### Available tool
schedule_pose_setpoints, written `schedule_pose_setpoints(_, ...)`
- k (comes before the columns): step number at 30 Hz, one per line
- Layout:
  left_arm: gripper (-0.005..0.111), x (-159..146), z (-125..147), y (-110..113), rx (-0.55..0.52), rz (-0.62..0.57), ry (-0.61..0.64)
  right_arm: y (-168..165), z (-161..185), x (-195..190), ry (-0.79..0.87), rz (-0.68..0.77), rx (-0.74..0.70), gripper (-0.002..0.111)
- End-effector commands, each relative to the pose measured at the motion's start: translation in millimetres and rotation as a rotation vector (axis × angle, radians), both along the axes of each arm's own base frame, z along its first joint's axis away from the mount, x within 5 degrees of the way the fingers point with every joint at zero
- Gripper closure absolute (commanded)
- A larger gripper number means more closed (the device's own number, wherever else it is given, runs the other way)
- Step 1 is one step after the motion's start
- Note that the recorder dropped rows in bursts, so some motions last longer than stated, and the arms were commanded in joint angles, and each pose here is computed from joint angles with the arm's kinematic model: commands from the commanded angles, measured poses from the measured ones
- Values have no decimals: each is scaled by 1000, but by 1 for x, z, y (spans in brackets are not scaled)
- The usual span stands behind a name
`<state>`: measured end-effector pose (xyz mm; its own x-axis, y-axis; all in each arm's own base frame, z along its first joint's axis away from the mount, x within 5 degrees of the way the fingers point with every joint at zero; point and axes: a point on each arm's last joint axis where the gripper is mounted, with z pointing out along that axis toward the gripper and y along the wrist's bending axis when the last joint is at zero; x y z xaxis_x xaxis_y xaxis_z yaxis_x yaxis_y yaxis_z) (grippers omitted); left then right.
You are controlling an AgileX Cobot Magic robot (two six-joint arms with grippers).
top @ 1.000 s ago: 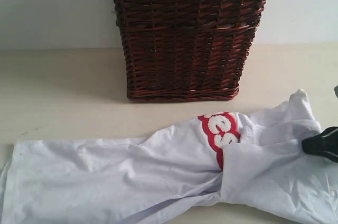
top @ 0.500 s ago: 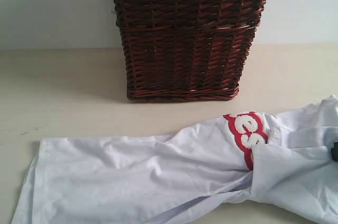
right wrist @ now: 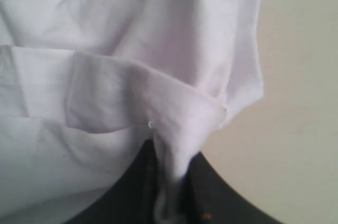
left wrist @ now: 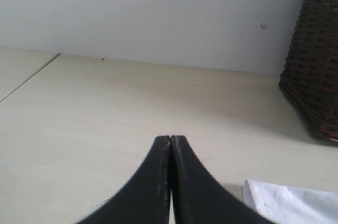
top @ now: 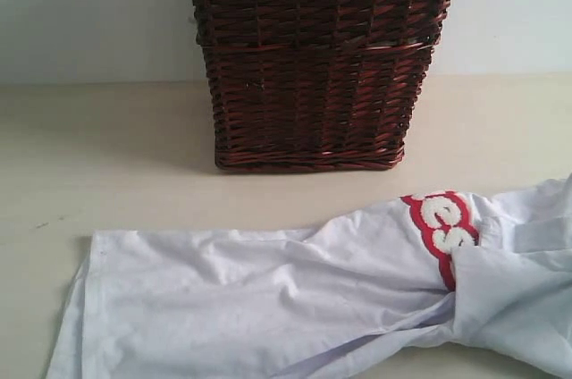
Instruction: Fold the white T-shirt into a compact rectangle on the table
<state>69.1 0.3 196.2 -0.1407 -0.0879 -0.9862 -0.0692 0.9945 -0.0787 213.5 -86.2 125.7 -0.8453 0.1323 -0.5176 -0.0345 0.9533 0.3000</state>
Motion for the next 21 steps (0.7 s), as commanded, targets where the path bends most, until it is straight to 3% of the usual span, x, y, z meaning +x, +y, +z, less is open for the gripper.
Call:
schedule_pose_setpoints(1,107,0,0,0,-1,0,-4,-12,11,7,-43,-6,-8,108)
schedule_pose_setpoints(8,107,0,0,0,-1,0,-4,-12,15,13,-35,178,4,108)
schedule_pose_setpoints(21,107,0,0,0,-1,0,-4,-14,14,14,-12,131,26,108)
